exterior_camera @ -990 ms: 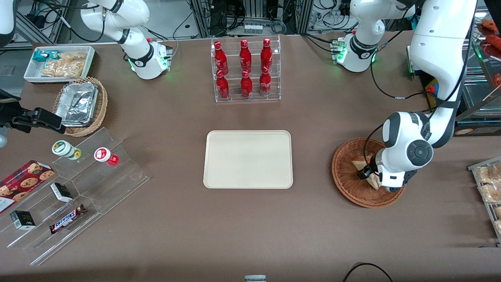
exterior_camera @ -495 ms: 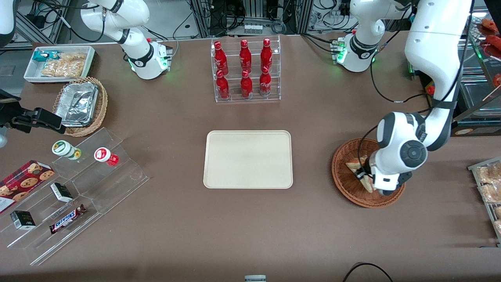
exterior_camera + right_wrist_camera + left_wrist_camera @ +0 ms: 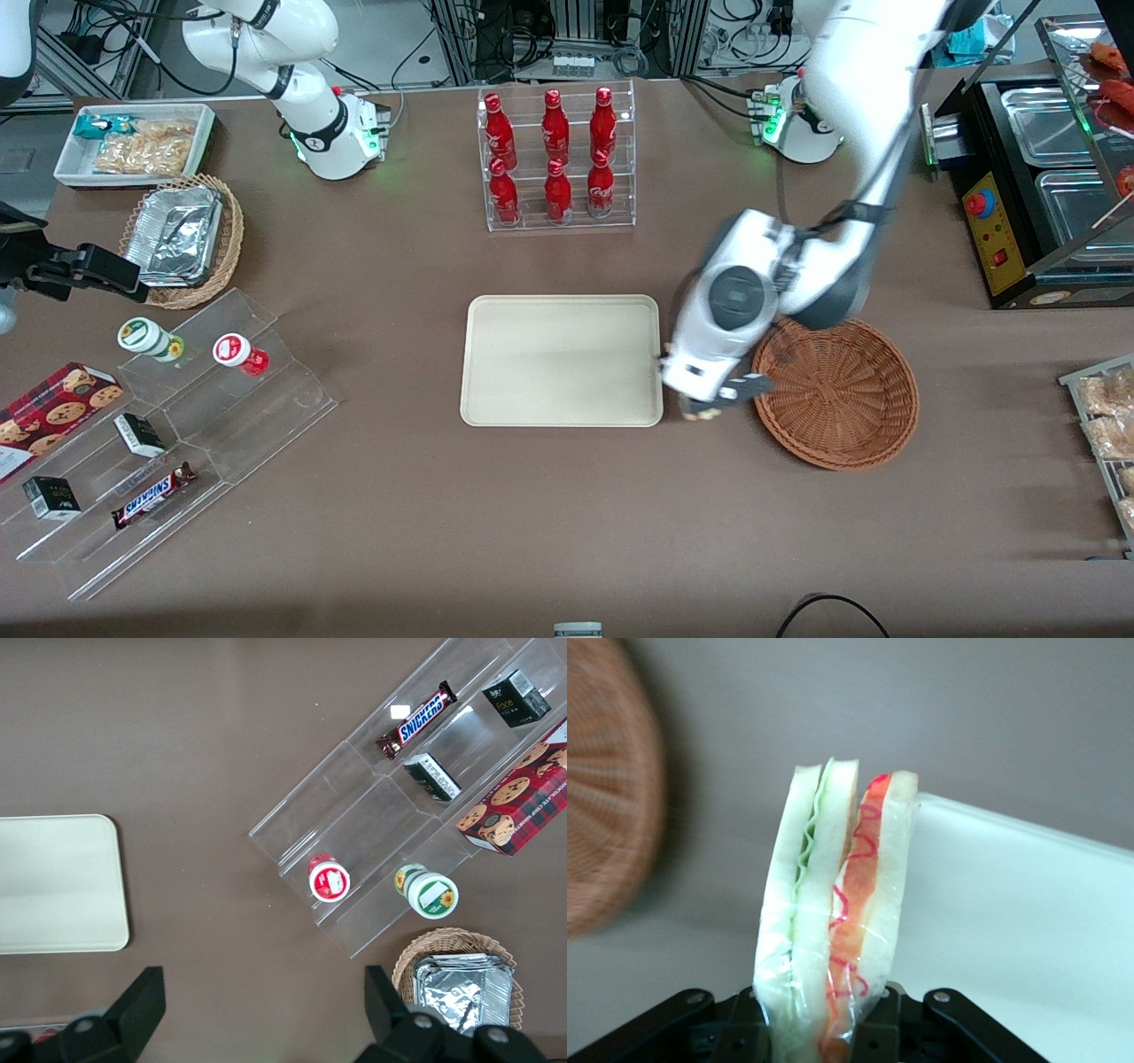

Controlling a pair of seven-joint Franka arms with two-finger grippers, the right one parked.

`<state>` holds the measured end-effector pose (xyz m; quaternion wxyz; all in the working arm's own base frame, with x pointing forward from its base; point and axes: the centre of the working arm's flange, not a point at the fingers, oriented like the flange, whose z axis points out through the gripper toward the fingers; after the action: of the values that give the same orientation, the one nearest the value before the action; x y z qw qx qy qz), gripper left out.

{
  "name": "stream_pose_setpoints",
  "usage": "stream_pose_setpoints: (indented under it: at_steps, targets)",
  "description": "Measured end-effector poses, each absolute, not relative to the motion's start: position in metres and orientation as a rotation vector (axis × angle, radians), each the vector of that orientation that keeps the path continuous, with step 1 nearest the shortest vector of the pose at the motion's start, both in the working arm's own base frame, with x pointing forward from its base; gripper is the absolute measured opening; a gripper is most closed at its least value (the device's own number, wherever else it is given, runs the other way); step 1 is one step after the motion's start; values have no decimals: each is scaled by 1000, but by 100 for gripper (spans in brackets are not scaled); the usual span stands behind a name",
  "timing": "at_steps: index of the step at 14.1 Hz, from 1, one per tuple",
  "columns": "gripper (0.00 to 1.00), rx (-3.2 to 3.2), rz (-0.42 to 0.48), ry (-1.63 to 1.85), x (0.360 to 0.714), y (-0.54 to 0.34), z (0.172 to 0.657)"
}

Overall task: Place sandwich from basket to tray
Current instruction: 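Carry the sandwich with the left gripper over the cream tray, then lower the sandwich onto the tray and open the left gripper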

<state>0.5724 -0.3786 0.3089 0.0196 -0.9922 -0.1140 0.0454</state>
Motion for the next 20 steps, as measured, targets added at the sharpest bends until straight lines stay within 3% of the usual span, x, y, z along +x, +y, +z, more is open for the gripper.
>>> stream_pose_setpoints:
  at_steps: [6, 15, 20]
  targets:
    - [22, -3102, 160, -157, 538, -501, 239]
    - [25, -3107, 218, -175, 526, -528, 203]
    - [70, -3125, 218, -196, 534, -530, 240]
